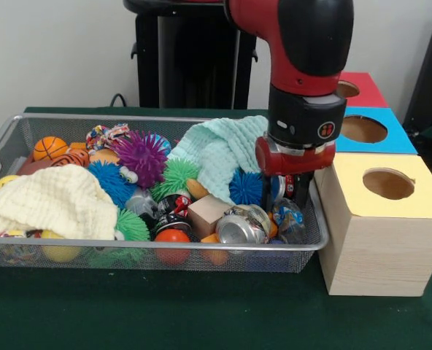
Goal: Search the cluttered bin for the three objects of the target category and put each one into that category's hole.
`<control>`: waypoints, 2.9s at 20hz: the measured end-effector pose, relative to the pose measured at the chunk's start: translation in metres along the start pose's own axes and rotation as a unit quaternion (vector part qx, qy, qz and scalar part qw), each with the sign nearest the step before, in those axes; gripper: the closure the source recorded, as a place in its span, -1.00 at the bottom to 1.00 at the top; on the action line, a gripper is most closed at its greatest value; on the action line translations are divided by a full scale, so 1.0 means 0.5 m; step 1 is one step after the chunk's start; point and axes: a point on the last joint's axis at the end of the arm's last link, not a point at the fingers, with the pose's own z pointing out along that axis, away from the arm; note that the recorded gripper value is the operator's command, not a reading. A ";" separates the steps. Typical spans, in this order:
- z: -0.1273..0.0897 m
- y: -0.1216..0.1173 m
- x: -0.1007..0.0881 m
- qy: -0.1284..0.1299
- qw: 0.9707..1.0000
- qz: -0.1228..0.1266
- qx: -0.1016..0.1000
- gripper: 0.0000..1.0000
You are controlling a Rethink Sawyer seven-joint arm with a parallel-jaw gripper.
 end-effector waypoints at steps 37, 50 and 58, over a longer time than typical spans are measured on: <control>0.042 -0.004 0.035 -0.024 0.998 0.025 -0.061 1.00; -0.038 -0.003 0.048 -0.020 0.999 0.009 -0.049 1.00; -0.149 -0.017 0.088 0.005 1.000 0.004 -0.019 1.00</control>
